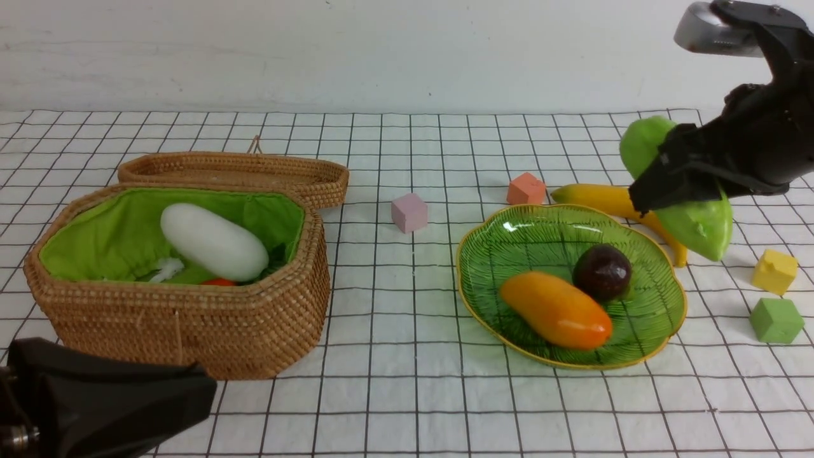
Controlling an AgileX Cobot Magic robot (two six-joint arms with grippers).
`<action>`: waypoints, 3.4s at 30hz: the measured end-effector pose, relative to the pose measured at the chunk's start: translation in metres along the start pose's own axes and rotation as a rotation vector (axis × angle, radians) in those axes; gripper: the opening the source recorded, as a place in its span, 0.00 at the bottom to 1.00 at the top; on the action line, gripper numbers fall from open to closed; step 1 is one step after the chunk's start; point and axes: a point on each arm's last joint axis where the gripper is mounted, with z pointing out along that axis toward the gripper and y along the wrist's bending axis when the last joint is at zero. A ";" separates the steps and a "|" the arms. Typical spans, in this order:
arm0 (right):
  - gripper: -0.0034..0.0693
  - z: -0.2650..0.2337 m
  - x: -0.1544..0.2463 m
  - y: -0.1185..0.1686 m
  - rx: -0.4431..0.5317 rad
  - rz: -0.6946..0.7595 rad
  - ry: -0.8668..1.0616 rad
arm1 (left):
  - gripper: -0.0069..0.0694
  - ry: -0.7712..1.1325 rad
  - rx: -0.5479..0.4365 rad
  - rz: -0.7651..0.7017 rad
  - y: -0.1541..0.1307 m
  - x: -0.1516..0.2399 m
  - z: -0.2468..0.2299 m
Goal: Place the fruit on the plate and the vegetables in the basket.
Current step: Take a chayote with your right arm and place it on the basket on the left, then use the right arm to grab a banana and put it into the right plate
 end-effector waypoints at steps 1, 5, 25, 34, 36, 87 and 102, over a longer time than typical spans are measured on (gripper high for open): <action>0.67 0.000 0.000 0.000 0.001 -0.002 -0.001 | 0.08 0.000 0.000 -0.001 0.000 0.000 0.000; 0.67 0.000 0.000 0.000 0.001 -0.002 -0.001 | 0.08 0.000 0.000 -0.001 0.000 0.000 0.000; 0.67 0.060 -0.060 0.103 -0.299 -0.382 -0.173 | 0.08 -0.029 -0.236 -0.131 0.021 0.000 -0.006; 0.67 0.098 -0.086 0.202 -0.447 -0.575 -0.294 | 0.08 -0.081 -0.468 -0.288 0.039 0.008 -0.033; 0.67 0.106 -0.090 0.217 -0.466 -0.598 -0.323 | 0.08 -0.092 -0.486 -0.305 0.040 0.009 -0.038; 0.82 0.229 -0.082 0.254 -0.377 -0.667 -0.571 | 0.10 -0.226 -0.555 -0.266 0.045 0.000 -0.049; 0.43 0.151 -0.084 0.232 -0.458 -0.684 -0.232 | 0.10 -0.252 -0.515 -0.269 0.043 -0.002 -0.048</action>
